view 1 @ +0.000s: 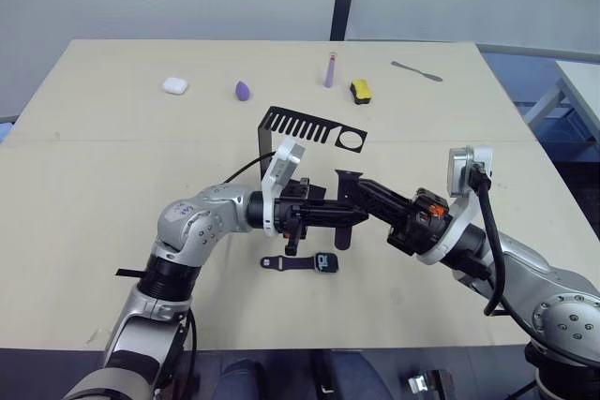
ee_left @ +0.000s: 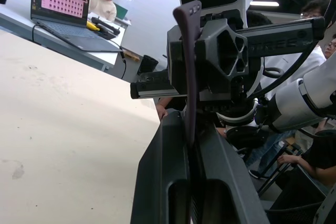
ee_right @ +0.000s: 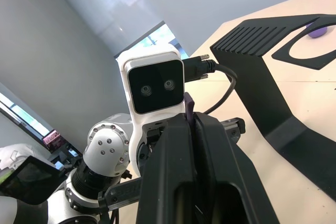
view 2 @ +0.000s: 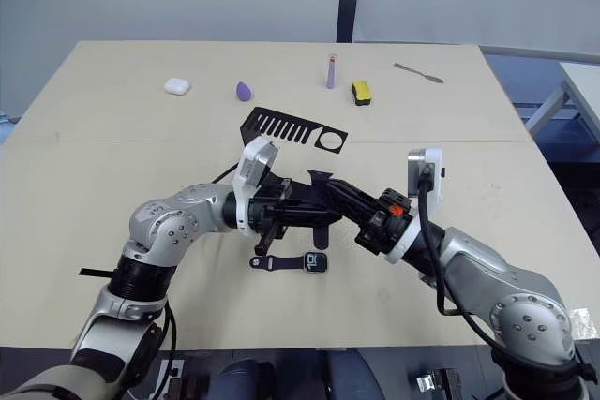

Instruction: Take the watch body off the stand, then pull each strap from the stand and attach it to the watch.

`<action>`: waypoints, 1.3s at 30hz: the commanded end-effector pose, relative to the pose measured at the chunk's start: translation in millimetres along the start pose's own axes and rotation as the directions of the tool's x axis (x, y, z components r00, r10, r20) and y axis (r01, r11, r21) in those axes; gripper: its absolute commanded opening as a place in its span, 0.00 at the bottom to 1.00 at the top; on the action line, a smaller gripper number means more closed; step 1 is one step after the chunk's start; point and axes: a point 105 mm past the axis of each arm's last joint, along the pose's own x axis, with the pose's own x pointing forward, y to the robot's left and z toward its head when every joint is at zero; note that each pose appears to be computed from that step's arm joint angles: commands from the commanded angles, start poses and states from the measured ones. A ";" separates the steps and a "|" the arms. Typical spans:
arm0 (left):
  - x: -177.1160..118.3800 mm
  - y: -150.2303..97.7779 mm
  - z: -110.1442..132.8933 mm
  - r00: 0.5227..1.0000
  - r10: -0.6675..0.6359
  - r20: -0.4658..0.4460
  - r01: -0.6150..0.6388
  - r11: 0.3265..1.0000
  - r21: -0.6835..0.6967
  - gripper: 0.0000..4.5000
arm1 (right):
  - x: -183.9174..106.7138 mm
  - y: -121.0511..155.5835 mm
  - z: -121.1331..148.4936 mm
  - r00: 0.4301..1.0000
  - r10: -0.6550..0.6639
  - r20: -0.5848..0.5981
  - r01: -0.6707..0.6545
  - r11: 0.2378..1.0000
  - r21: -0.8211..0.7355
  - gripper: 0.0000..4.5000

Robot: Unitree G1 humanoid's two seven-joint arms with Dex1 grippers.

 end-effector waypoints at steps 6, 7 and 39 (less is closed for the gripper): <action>3.1 -7.6 13.3 0.999 -0.027 0.025 0.026 0.998 0.050 0.00 | 1.9 9.1 5.1 0.999 0.046 0.027 -0.046 0.999 -0.011 0.01; 3.3 -7.7 13.3 0.999 -0.028 0.024 0.026 0.998 0.050 0.00 | 2.0 9.2 5.0 0.999 0.047 0.026 -0.047 0.999 -0.011 0.01; 5.0 -8.2 15.8 0.999 -0.028 0.032 0.026 0.998 0.049 0.00 | 0.9 7.2 12.4 0.997 0.040 0.064 -0.040 0.999 -0.007 0.42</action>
